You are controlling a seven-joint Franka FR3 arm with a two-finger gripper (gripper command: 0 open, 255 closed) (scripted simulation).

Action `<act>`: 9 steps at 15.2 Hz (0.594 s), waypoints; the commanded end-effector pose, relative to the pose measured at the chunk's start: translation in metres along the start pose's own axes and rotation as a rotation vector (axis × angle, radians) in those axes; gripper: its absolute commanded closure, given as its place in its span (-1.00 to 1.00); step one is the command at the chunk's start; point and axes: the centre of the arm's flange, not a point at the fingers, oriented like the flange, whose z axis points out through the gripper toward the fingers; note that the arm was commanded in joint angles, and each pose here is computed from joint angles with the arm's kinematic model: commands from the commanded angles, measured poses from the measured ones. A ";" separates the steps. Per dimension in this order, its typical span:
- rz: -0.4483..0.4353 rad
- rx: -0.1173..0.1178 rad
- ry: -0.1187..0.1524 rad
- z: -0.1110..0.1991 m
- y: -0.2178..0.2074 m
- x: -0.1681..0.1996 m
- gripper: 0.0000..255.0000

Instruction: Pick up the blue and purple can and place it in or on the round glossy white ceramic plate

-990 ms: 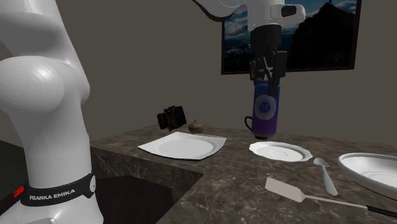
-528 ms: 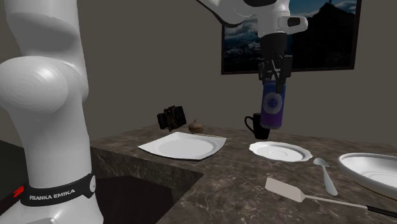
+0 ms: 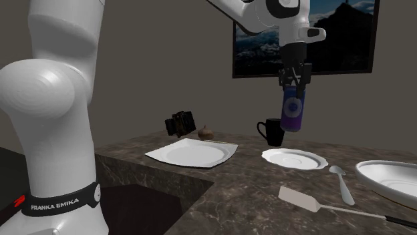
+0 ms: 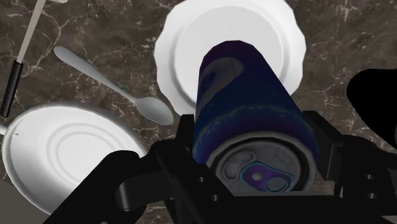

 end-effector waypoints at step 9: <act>0.000 0.000 0.001 0.051 -0.002 0.000 1.00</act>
